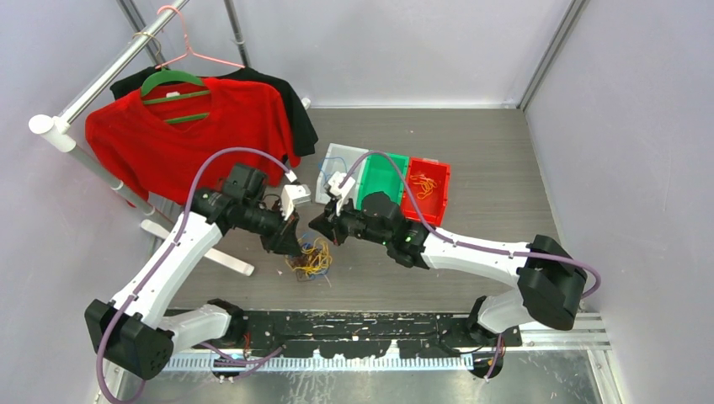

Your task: Untangle the cables

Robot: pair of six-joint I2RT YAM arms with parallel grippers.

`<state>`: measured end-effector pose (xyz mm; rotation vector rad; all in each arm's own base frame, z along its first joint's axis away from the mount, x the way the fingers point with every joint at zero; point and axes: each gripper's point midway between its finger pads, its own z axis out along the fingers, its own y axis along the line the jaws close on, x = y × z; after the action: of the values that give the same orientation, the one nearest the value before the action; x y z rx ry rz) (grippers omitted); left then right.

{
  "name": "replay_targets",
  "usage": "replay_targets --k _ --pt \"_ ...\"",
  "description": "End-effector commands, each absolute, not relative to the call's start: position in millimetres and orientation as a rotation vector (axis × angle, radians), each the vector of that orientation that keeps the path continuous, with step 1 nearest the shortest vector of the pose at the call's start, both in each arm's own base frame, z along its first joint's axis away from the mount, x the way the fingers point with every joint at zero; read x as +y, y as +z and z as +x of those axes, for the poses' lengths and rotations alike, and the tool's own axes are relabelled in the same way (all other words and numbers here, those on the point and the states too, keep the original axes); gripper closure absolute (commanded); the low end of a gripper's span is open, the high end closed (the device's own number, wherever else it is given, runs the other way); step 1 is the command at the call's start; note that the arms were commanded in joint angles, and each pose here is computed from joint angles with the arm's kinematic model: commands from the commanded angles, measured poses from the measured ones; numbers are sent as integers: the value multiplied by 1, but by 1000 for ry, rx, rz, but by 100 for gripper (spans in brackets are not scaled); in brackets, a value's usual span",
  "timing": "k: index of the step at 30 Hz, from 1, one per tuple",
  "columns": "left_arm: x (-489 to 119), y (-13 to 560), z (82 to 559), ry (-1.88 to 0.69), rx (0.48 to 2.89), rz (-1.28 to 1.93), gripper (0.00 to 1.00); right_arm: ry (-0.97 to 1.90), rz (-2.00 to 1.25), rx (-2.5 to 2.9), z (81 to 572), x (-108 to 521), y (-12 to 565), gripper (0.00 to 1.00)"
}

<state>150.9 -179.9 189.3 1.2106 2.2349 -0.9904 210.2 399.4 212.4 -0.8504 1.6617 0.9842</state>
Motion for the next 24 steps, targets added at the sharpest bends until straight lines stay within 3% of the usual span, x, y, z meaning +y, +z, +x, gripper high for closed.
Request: replay_targets --k 1,3,4,6,8,10,11,13,16,24 --pt "-169 178 185 -760 2226 1149 91 1010 -691 1526 223 400 264 99" --pt "-161 171 197 -657 2243 1122 52 998 -671 1531 225 395 263 99" --pt "-158 171 200 -626 2243 1114 38 996 -664 1531 225 393 263 99" --pt "-159 178 199 -632 2209 1111 33 997 -650 1529 224 390 263 99" --pt "-164 188 192 -686 2179 1134 41 1004 -646 1530 223 389 263 99" --pt "-168 193 185 -744 2173 1152 60 1027 -670 1533 218 390 260 97" --pt "-170 194 184 -755 2166 1154 65 1035 -683 1543 216 391 256 90" --pt "-169 192 188 -733 2167 1144 67 1025 -675 1582 218 390 247 66" --pt "-165 179 194 -692 2191 1139 68 970 -652 1626 223 380 226 48" --pt "-160 114 233 -572 2422 1076 75 873 -560 1680 225 345 195 45"
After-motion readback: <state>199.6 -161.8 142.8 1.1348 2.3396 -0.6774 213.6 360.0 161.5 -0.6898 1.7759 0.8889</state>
